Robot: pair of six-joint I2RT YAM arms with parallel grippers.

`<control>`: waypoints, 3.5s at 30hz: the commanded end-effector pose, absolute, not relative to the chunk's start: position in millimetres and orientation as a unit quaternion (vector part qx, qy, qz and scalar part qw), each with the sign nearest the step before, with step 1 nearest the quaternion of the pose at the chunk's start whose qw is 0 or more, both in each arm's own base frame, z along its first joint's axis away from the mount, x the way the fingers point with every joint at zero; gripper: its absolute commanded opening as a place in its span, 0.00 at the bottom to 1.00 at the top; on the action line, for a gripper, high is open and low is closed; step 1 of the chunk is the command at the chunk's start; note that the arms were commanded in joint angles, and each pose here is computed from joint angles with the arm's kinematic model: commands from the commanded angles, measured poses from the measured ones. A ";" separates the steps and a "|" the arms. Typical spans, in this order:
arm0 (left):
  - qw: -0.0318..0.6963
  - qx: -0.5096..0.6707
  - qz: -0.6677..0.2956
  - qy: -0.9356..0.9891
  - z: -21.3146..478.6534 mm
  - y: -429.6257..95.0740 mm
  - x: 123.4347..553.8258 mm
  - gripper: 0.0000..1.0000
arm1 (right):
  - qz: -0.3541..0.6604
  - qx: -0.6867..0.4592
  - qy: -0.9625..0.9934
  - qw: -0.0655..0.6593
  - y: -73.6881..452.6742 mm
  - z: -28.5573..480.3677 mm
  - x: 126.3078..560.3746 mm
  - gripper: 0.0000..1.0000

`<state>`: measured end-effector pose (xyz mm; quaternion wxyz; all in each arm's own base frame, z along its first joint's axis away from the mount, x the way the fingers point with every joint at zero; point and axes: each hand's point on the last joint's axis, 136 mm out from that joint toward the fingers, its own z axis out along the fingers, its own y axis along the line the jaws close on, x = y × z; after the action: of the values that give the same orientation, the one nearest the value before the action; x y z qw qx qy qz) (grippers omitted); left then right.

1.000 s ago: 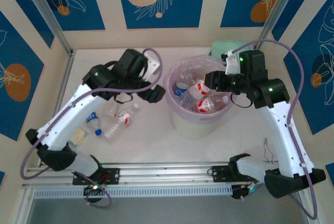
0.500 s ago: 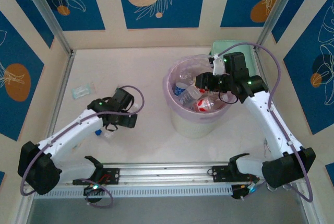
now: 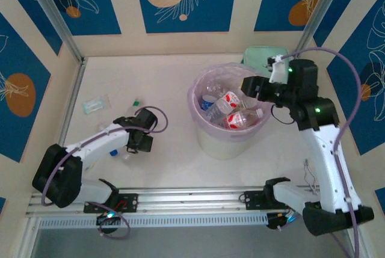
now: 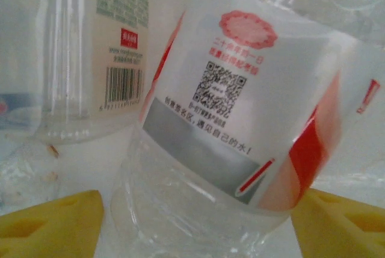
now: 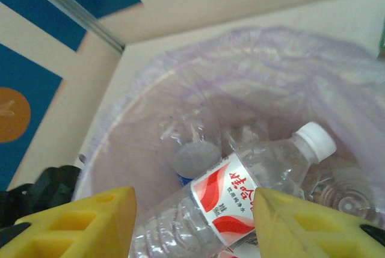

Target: Put the plastic bottles in the bin

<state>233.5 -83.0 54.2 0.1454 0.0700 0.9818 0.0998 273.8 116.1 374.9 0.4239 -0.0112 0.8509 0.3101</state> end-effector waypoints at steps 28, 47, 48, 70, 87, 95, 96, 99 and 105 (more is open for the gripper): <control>0.393 0.149 -0.102 0.901 308.5 -138.9 260.1 0.47 | 0.333 0.132 0.881 0.310 54.8 310.7 245.1 0.41; 0.405 0.322 -0.375 0.769 424.8 -325.7 225.8 0.36 | 0.325 0.132 0.887 0.300 54.8 296.7 244.1 0.15; 0.397 0.337 -0.377 0.766 423.9 -337.4 220.8 0.36 | 0.325 0.131 0.887 0.300 54.9 297.1 244.2 0.15; 0.226 0.422 -0.263 0.838 312.8 -402.0 187.4 0.27 | 0.311 0.116 0.892 0.307 56.0 300.1 246.3 0.15; 0.220 0.424 -0.216 0.852 290.6 -390.4 189.1 0.66 | 0.311 0.061 0.852 0.416 61.2 386.7 245.4 0.47; 0.280 0.423 -0.252 0.824 337.0 -386.9 190.6 0.82 | 0.321 0.000 0.863 0.390 102.3 382.3 245.2 0.37; 0.287 0.420 -0.250 0.824 340.2 -384.6 192.7 0.81 | 0.319 -0.006 0.868 0.381 107.6 376.8 246.9 0.36; 0.306 0.402 -0.244 0.827 343.7 -378.8 202.0 0.74 | 0.317 -0.010 0.880 0.353 120.2 358.9 252.0 0.29; 0.302 0.365 -0.235 0.849 316.0 -375.1 221.2 0.60 | 0.315 -0.003 0.903 0.291 139.8 308.5 251.6 0.25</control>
<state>206.0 -377.4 329.9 0.2969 0.3889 0.8360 -0.2484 251.7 136.9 327.9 0.3119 -0.0209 0.8934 0.3228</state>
